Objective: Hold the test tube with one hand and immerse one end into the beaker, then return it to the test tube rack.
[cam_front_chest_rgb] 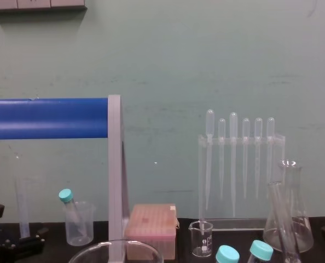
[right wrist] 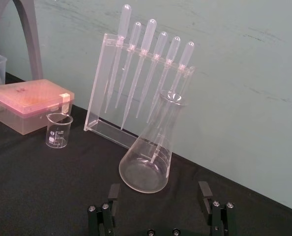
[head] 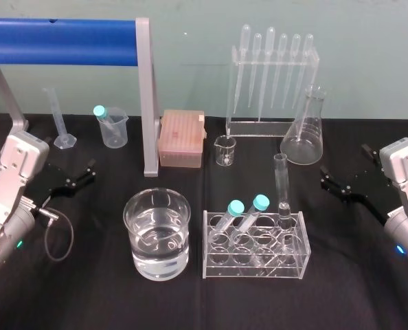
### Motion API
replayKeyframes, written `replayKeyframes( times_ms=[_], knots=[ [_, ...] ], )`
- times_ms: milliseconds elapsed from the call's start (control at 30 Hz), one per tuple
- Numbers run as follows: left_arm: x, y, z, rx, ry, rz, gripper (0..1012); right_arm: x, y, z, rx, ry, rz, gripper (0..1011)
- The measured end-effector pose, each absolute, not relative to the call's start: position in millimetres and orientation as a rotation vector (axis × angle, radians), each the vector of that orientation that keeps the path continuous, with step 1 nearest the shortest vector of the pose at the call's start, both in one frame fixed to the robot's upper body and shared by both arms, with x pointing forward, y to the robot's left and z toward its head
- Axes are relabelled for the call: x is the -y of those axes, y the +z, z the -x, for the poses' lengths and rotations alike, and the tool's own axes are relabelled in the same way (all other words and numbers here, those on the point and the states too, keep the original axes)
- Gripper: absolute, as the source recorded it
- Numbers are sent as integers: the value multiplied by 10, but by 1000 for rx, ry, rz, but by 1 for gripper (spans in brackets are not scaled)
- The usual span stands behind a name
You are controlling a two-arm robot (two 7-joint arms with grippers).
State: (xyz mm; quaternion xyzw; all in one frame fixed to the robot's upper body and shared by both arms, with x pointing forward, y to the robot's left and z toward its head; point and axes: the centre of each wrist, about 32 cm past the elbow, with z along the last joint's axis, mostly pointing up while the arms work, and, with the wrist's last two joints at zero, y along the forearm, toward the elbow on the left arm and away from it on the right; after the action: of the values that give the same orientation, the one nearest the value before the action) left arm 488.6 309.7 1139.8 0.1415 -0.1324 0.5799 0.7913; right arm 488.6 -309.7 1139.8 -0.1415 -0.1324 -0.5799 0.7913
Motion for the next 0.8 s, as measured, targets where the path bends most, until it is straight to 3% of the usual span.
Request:
replayKeyframes(
  times_ms=[800],
  knots=[
    [-3097, 11398, -4886, 285, 1248, -304, 1000, 3097, 11398, -4886, 285, -1248, 305, 1000]
  ],
)
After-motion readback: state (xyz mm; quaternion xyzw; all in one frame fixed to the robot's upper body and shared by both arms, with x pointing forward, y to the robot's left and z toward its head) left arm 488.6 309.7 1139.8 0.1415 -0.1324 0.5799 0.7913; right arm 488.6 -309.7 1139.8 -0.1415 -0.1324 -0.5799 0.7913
